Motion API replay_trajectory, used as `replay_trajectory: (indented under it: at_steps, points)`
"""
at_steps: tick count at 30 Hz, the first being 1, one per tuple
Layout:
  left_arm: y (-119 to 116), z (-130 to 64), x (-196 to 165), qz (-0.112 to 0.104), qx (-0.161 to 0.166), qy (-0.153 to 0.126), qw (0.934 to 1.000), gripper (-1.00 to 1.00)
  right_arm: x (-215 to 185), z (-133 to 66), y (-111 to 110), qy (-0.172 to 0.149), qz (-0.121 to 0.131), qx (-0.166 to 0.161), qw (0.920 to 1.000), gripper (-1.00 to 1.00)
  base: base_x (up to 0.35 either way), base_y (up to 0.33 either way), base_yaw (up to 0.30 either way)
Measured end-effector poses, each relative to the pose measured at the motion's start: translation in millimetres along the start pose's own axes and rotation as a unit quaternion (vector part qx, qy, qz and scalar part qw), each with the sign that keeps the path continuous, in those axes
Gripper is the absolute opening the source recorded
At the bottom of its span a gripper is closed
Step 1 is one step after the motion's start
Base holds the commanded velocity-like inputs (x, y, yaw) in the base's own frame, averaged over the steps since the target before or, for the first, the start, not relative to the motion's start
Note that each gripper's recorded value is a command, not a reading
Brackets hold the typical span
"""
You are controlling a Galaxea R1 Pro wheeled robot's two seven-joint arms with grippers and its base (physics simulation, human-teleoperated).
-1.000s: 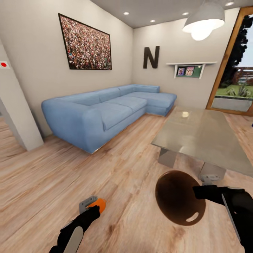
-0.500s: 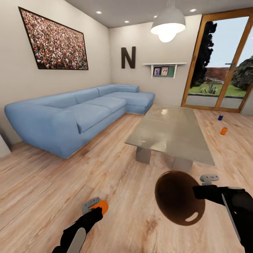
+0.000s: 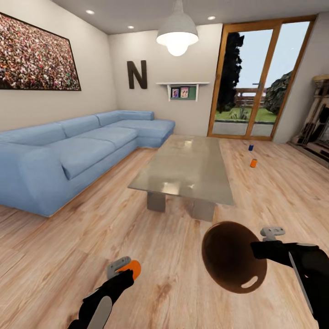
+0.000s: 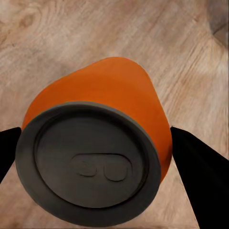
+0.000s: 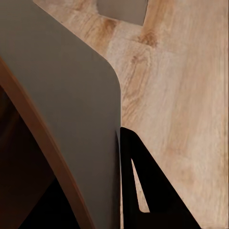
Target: Put the three can of soda from the living room inside the tash can in the kitchen.
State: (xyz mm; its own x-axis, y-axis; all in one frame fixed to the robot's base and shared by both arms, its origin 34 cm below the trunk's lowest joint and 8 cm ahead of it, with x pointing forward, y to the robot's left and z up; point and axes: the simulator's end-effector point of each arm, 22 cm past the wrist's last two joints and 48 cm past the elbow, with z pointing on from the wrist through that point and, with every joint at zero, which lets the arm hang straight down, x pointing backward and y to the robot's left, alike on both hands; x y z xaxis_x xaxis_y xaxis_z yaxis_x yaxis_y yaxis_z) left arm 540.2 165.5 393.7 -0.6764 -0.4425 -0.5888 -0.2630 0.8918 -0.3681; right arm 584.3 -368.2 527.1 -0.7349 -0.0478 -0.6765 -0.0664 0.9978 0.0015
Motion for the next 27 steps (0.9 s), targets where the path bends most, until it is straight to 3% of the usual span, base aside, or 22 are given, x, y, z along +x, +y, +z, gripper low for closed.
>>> replay_trajectory:
  at_steps: [2,7,12,20,23,27]
  points:
    - [-1,0.0,0,0.001,0.001,0.000,1.0000,-1.00,0,0.0,0,0.000,0.000,0.000,1.0000,-1.00,0.000,-0.300,-0.294]
    - [-34,1.5,15,0.026,0.025,0.014,0.9993,-1.00,0,-0.2,-1,0.000,0.000,0.001,1.0000,-1.00,0.000,-0.301,-0.294]
    - [-52,0.7,22,0.027,0.038,0.021,0.9987,-1.00,-2,-2.0,-8,-0.003,0.007,0.007,1.0000,-1.00,0.031,-0.301,-0.294]
    - [-93,-4.3,34,0.066,0.071,0.029,0.9948,-1.00,-5,-0.8,-17,-0.003,0.016,0.012,0.9998,-1.00,0.067,-0.301,-0.294]
    - [-99,-5.4,35,0.070,0.076,0.030,0.9942,-1.00,-8,4.4,-40,0.005,0.027,0.025,0.9993,-1.00,0.072,-0.301,-0.294]
    - [-110,-7.7,39,0.072,0.085,0.033,0.9933,-1.00,-16,22.3,-90,0.036,0.055,0.056,0.9962,-1.00,0.076,-0.301,-0.219]
